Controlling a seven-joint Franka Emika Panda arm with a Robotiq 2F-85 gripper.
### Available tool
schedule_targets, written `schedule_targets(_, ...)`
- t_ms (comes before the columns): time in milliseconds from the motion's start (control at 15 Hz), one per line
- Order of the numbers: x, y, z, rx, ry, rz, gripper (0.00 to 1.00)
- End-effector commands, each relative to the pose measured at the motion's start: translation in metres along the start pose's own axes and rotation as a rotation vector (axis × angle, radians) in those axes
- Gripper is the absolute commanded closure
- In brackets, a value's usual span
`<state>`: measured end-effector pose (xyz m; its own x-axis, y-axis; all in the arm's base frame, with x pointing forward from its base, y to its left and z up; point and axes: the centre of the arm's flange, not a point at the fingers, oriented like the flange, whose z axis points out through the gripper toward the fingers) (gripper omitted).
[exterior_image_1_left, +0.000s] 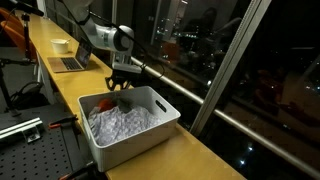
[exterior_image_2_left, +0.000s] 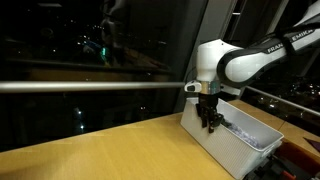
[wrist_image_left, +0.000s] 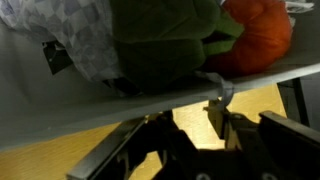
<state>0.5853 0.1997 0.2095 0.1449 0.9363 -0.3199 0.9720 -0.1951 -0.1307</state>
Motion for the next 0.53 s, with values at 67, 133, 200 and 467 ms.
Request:
schedule_targets(67,-0.0143,0.0018,0.0041,0.004,-0.036,-0.019,0.95)
schedule_targets(133,-0.0155,0.0022,0.0047,0.005,-0.037,-0.019,1.0)
schedule_targets(200,-0.0161,0.0025,0.0054,0.006,-0.039,-0.018,1.0)
schedule_targets(467,-0.0212,0.0021,0.0023,0.009,-0.047,-0.015,1.0)
